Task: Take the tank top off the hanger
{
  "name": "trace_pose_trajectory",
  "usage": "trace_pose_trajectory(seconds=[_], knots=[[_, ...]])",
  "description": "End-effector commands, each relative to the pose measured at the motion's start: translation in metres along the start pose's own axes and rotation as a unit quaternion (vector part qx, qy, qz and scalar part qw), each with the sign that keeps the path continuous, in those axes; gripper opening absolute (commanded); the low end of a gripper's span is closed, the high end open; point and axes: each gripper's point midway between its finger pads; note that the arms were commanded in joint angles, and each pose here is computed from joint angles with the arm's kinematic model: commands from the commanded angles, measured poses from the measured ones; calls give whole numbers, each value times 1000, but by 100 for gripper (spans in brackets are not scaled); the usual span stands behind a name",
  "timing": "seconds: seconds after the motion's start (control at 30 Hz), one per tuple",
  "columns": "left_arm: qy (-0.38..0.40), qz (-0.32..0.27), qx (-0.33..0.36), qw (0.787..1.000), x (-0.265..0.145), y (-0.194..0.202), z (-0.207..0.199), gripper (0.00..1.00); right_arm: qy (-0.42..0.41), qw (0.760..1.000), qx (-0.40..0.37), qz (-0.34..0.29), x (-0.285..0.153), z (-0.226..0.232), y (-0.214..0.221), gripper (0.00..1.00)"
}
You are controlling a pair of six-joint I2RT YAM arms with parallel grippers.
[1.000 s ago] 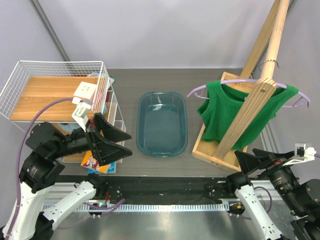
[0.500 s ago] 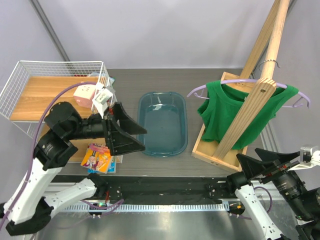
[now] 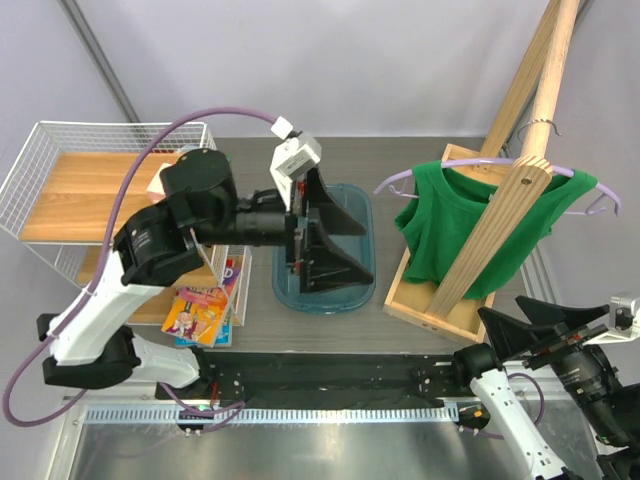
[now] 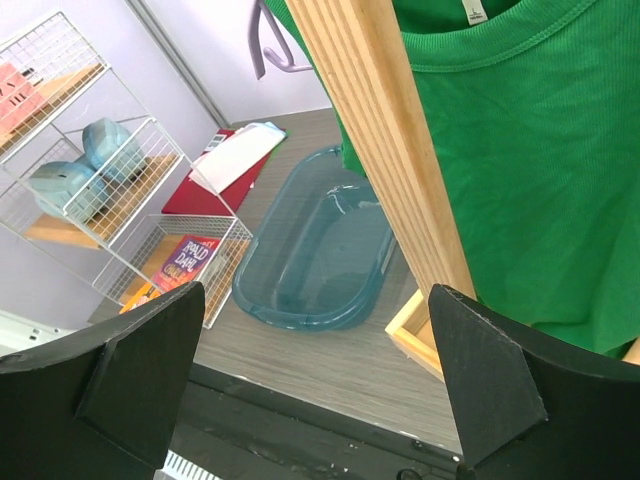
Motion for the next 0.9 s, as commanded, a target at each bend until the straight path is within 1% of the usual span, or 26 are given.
trace_pose_trajectory(seconds=[0.0, 0.07, 0.1, 0.13, 0.17, 0.2, 0.23, 0.3, 0.33, 0.4, 0.43, 0.47, 0.5, 0.57, 0.63, 0.7, 0.8, 0.87], knots=[[-79, 2, 62, 995, 9, -10, 35, 99, -7, 1000, 11, -5, 4, 6, -10, 100], [-96, 2, 83, 992, 13, -15, 44, 97, -17, 1000, 18, -3, 4, 10, -9, 100], [-123, 1, 105, 987, 16, -18, 57, 96, -23, 999, 25, -2, 3, 12, -8, 100], [-141, 7, 114, 983, 22, -17, 70, 91, -27, 999, 28, 0, 4, 14, -7, 100], [-157, 2, 126, 980, 24, -23, 77, 89, -33, 999, 30, 3, 4, 16, -6, 100], [-173, 2, 155, 973, 25, -27, 86, 87, -35, 999, 31, 2, 3, 17, -6, 100], [-182, 11, 163, 970, 34, -24, 97, 83, -35, 999, 32, 2, 3, 17, -7, 100], [-189, 3, 194, 963, 39, -35, 102, 75, -36, 999, 32, 1, 0, 18, -8, 100], [-189, 10, 199, 961, 49, -32, 109, 68, -37, 999, 30, -3, -3, 19, -10, 100], [-187, -8, 217, 958, 56, -44, 110, 63, -40, 999, 26, -7, -7, 21, -13, 100], [-195, -7, 216, 957, 64, -43, 119, 59, -40, 999, 25, -7, -8, 21, -14, 100], [-191, -6, 232, 954, 69, -45, 121, 57, -41, 999, 25, -6, -9, 21, -14, 100], [-184, -14, 242, 953, 71, -52, 117, 57, -42, 999, 25, -5, -9, 22, -14, 100], [-180, -6, 258, 949, 82, -50, 124, 57, -46, 999, 24, -5, -12, 24, -15, 100], [-180, -7, 281, 943, 86, -53, 128, 64, -51, 998, 24, -10, -16, 27, -18, 100], [-194, -13, 288, 938, 88, -56, 135, 71, -54, 998, 22, -14, -21, 29, -21, 100], [-205, -14, 301, 931, 89, -59, 140, 77, -55, 998, 19, -16, -26, 30, -23, 100], [-206, -15, 308, 929, 93, -60, 144, 78, -57, 998, 20, -17, -28, 30, -23, 100]])
Point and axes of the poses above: each gripper's point midway between its finger pads, its own x axis out along the fingers, its own z axis along the line the jaws close on, y = z × x, and after that the axes turned 1 degree about -x, right-handed
